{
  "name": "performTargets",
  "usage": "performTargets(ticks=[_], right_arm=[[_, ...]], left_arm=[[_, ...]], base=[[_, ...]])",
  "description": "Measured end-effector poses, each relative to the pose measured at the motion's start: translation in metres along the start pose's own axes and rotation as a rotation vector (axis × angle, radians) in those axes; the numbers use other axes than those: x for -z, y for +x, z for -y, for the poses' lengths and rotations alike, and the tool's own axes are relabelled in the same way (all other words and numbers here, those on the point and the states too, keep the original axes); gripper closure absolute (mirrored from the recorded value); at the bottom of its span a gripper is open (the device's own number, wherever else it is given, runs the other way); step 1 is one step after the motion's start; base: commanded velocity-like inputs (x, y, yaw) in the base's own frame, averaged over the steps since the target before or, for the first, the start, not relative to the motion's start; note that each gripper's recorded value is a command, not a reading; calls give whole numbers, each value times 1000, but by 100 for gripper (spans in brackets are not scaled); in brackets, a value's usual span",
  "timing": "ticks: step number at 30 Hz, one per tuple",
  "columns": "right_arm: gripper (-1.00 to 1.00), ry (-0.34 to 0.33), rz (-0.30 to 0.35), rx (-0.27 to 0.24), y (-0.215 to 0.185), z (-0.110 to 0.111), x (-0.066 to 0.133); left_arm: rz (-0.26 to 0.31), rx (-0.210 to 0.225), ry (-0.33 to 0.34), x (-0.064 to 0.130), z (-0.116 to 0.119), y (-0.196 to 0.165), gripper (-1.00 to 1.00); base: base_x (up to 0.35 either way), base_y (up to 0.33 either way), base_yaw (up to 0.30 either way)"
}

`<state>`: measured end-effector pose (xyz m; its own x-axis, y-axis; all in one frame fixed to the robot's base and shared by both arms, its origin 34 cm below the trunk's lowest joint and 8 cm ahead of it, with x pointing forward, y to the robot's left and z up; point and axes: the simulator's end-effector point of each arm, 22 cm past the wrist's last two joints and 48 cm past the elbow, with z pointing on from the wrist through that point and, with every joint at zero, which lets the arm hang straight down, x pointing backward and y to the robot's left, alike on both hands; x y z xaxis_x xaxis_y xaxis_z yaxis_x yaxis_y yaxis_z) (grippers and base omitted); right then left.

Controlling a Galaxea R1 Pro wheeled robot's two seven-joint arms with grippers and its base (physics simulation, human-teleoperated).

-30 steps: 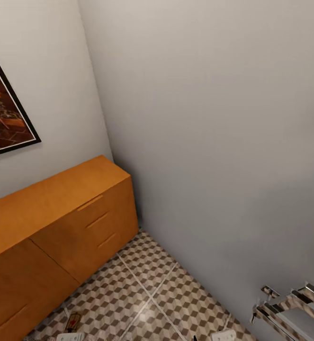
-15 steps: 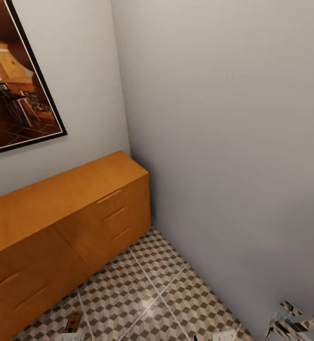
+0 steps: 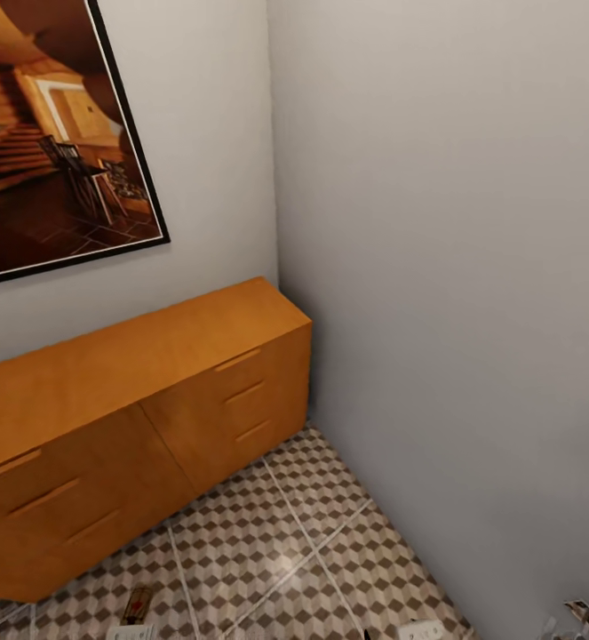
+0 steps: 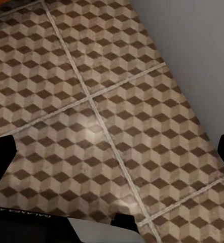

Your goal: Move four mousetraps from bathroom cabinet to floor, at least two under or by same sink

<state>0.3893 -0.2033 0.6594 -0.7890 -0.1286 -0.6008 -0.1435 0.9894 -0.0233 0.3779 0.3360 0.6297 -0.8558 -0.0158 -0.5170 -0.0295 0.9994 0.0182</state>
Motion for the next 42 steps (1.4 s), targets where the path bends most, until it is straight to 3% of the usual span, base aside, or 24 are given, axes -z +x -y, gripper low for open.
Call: performTargets(ticks=[42], right_arm=[[-100, -3, -28, -1, 12, -1, 0]], left_arm=[[-28, -1, 0, -1, 0, 13, 100]], base=[[0, 0, 257]])
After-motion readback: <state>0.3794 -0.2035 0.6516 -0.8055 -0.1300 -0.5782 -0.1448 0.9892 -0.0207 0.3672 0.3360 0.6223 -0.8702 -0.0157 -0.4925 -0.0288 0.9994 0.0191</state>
